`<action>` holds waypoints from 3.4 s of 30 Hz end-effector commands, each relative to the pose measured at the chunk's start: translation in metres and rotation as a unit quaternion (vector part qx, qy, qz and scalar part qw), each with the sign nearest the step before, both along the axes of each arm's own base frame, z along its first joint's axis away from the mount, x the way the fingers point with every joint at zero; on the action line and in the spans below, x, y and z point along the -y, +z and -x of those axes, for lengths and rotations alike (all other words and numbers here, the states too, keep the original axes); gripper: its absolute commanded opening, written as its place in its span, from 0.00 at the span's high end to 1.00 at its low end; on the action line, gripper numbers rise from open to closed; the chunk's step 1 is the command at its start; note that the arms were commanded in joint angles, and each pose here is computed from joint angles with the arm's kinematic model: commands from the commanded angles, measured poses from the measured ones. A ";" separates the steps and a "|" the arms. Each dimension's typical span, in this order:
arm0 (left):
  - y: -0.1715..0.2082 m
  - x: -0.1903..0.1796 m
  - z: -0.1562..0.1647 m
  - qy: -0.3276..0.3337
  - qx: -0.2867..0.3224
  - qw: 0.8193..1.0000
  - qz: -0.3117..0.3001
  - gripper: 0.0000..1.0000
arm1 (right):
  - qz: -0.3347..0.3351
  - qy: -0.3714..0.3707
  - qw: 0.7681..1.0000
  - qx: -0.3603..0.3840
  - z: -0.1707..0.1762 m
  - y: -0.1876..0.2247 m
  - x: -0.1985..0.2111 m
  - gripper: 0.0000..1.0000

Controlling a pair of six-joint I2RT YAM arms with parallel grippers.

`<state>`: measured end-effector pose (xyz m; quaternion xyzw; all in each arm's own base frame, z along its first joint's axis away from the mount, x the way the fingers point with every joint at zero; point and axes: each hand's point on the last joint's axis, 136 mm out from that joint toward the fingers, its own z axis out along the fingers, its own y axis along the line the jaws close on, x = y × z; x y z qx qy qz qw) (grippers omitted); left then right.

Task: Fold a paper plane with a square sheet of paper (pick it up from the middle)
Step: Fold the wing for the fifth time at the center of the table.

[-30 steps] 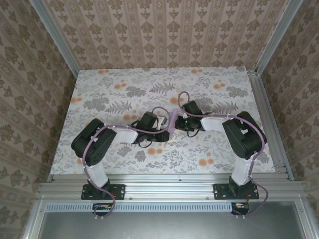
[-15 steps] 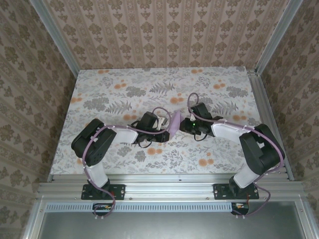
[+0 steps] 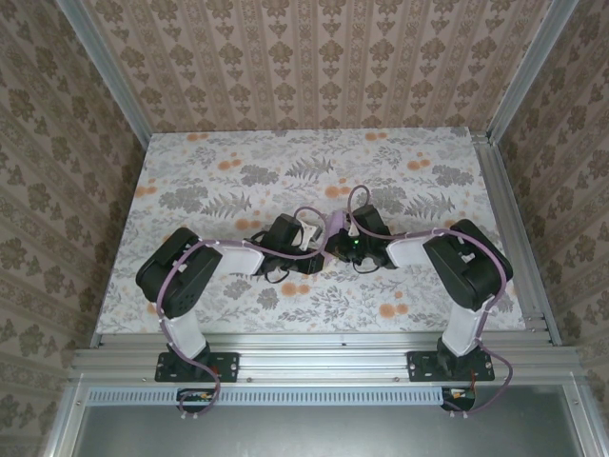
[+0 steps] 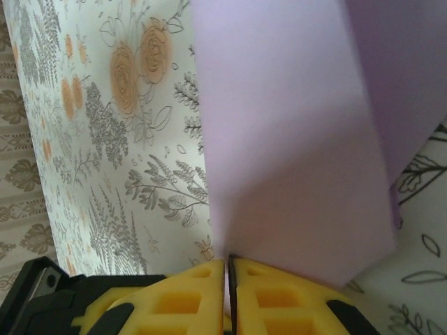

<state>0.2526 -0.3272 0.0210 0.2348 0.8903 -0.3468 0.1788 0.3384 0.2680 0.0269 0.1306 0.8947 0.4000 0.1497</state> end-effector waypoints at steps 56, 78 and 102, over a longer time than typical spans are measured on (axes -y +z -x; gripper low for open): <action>-0.075 -0.073 0.061 -0.030 -0.073 0.985 -0.153 0.85 | 0.075 -0.041 0.996 -0.003 -0.058 -0.031 0.017 0.94; -0.077 -0.084 0.075 -0.039 -0.088 0.982 -0.162 0.85 | 0.083 -0.077 0.994 0.004 -0.126 -0.036 0.056 0.94; -0.073 -0.072 0.069 -0.044 -0.087 0.985 -0.143 0.85 | 0.012 -0.034 0.997 0.070 -0.084 0.057 0.051 0.92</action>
